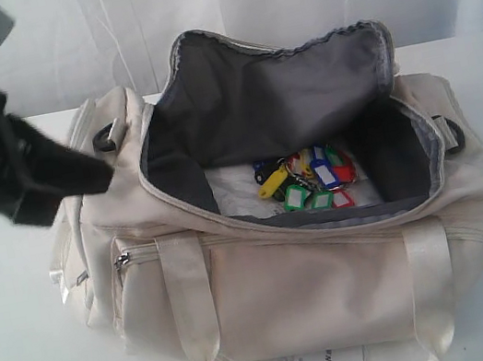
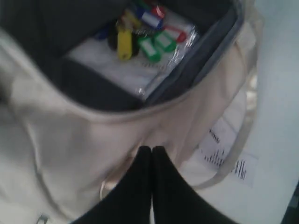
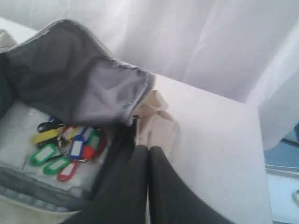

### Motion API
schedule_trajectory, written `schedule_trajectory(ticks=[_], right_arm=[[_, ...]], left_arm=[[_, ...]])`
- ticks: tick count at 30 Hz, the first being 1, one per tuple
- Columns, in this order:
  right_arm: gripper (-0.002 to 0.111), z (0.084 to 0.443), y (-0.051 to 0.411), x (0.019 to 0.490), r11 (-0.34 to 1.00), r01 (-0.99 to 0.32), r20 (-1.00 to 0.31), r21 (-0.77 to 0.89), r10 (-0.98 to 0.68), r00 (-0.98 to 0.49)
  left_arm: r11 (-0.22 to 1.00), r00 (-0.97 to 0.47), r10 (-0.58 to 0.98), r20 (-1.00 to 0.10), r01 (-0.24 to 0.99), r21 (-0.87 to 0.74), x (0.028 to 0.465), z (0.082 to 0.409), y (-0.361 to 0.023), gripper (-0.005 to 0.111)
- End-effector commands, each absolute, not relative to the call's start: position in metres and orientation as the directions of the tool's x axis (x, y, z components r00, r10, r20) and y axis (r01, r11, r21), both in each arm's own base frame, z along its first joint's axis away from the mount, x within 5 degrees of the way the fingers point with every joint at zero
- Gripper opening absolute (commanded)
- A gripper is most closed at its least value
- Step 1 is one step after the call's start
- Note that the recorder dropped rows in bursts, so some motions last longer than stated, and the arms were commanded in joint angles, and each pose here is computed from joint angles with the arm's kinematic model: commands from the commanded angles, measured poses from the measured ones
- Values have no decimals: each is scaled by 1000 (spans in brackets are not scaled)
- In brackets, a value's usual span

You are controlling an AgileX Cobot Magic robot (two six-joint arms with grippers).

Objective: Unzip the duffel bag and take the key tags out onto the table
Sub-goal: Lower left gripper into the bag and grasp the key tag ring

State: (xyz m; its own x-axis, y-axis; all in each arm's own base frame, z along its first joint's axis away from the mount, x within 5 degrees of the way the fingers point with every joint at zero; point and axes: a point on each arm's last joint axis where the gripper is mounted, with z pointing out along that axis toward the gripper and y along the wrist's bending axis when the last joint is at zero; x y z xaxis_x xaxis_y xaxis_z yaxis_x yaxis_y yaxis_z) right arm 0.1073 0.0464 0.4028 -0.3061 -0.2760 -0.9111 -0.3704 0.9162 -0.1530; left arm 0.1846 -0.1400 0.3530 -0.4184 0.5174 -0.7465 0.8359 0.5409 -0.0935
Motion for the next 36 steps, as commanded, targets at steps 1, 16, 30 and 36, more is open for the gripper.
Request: schedule_trajectory(ticks=[1, 16, 30, 36], right_arm=[[0, 388, 30, 97, 959, -269, -962, -92, -155, -225], [0, 379, 29, 91, 954, -292, -974, -66, -126, -191], [0, 378, 36, 88, 923, -375, -968, -92, -171, -182], [0, 378, 36, 88, 923, -375, -969, -92, -170, -180]], left_arm=[[439, -357, 562, -746, 893, -98, 216, 359, -181, 0], [103, 27, 880, -475, 964, 246, 294, 285, -341, 0], [-350, 465, 862, -204, 835, 425, 287, 241, -377, 62], [-257, 400, 884, -240, 847, 466, 298, 221, -386, 63]])
